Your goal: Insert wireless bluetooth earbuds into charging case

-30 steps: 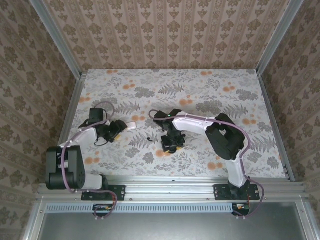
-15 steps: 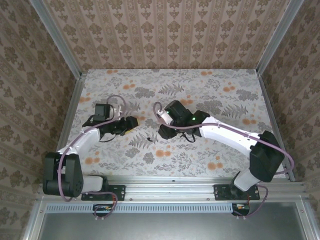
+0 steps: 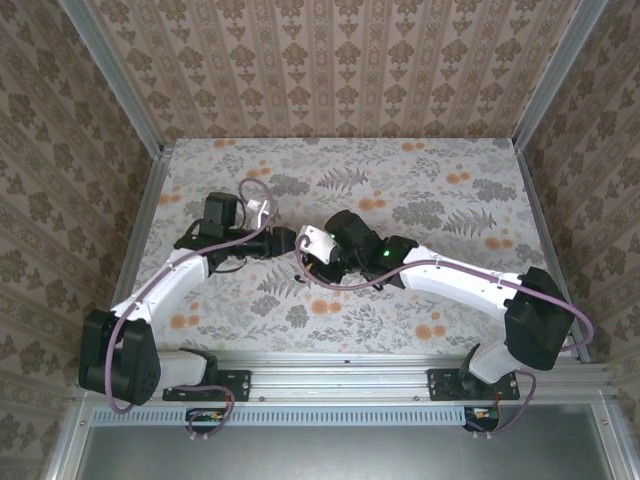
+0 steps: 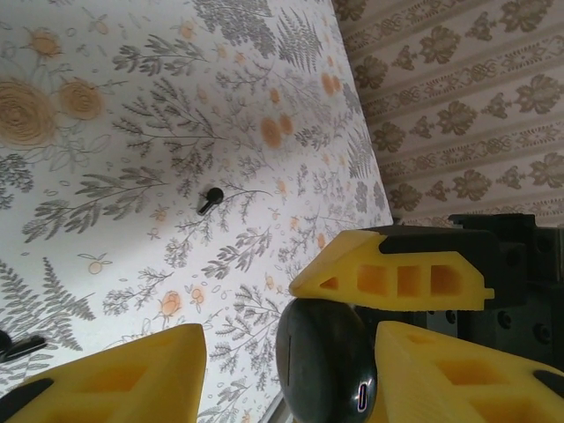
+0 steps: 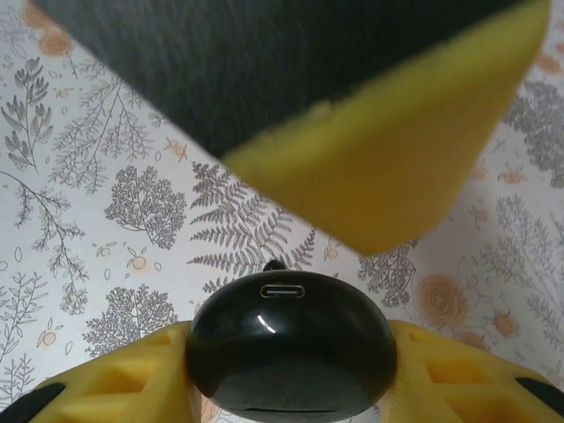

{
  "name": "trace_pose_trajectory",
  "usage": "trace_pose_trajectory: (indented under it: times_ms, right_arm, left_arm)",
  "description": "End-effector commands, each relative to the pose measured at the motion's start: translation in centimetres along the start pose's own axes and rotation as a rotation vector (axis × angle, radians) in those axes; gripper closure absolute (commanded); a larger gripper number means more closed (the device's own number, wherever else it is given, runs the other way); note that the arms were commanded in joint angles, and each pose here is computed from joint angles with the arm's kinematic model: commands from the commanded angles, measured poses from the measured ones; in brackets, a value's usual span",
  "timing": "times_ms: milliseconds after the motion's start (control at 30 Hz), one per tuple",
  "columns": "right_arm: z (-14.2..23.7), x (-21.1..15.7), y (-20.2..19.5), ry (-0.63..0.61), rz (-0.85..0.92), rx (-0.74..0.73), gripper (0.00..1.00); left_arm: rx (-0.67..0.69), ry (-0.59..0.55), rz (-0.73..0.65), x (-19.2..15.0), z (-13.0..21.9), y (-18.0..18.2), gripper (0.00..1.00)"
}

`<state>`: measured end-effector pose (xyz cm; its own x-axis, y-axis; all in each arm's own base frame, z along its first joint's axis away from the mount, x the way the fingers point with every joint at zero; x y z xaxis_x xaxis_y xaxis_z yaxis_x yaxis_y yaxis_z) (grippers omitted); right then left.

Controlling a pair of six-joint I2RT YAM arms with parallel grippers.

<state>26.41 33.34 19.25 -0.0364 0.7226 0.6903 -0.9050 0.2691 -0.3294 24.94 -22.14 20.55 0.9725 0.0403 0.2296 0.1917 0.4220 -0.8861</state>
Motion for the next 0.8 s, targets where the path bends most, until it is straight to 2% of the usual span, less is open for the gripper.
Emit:
trace_pose_trajectory:
  times_ms: [0,233,467,633,700,767]
  right_arm:
    - [1.2,1.8,-0.3,-0.076,0.036,-0.022,0.60]
    - [1.4,2.0,-0.7,-0.079,0.028,-0.043,0.60]
    - [1.6,2.1,-0.8,-0.082,0.022,-0.042,0.60]
    - [2.1,2.6,-0.6,-0.104,0.031,-0.044,0.60]
    - [2.4,2.6,-0.7,-0.113,0.029,-0.056,0.57]
    - [2.9,2.6,-1.1,-0.123,0.015,-0.082,0.46]
  left_arm:
    - [-0.048,0.055,-0.048,-0.8,-0.2,-1.6,0.46]
    - [-0.074,0.109,-0.072,-1.9,-0.7,-2.4,0.49]
    - [-0.039,0.132,-0.078,-2.4,-1.0,-2.2,0.61]
    - [-0.008,0.123,-0.087,-2.2,-1.1,-2.0,0.76]
    - [0.012,0.110,-0.097,-1.9,-1.0,-1.8,0.81]
    - [0.022,0.086,-0.116,-1.6,-1.0,-1.5,0.83]
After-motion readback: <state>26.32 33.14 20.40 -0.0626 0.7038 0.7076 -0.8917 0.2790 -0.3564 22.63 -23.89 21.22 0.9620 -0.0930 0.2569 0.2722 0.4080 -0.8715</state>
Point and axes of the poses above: each hand's point on the last joint's axis, 136 mm out from that joint toward the fingers, its own z axis back along the fingers, its own y axis along the line the jaws close on, x = y × z, the point moved 2 cm from there along z, back along the fingers, and after that the axes turned 12 degrees about z, right-handed, at the moved point
